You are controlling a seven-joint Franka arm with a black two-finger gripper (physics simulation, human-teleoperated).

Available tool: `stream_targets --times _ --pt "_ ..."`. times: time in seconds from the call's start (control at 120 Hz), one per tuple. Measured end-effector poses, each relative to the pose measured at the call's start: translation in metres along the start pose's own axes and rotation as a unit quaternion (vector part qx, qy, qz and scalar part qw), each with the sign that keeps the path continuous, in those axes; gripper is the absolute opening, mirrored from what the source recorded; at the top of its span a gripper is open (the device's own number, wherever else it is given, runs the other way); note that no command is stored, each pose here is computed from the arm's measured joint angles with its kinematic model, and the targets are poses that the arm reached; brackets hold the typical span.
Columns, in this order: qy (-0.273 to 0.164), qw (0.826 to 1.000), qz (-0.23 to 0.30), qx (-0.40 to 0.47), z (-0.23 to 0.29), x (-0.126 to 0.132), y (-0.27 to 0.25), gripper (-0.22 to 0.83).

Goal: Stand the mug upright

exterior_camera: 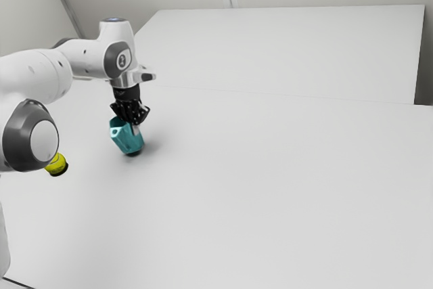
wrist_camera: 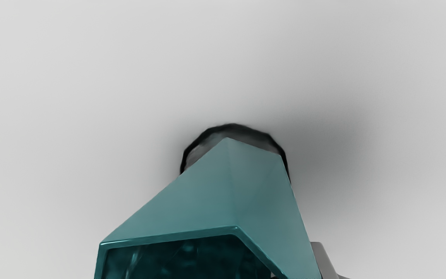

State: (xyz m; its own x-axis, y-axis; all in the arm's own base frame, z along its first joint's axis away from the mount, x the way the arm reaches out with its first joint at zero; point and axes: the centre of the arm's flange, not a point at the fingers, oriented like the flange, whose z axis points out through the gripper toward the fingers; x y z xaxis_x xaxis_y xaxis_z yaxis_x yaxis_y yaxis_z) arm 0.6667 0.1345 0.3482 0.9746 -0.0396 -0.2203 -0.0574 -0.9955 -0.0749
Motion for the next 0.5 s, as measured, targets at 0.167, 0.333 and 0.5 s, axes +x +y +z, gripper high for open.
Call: stream_targets --times 0.167,0.333,0.5 --pt "0.007 1.0 -0.009 -0.001 0.007 0.001 0.002 0.09" --pt "0.012 1.0 -0.016 -0.001 0.006 0.002 0.002 0.38" --pt "0.049 0.998 -0.028 0.001 -0.076 -0.014 -0.002 0.51"
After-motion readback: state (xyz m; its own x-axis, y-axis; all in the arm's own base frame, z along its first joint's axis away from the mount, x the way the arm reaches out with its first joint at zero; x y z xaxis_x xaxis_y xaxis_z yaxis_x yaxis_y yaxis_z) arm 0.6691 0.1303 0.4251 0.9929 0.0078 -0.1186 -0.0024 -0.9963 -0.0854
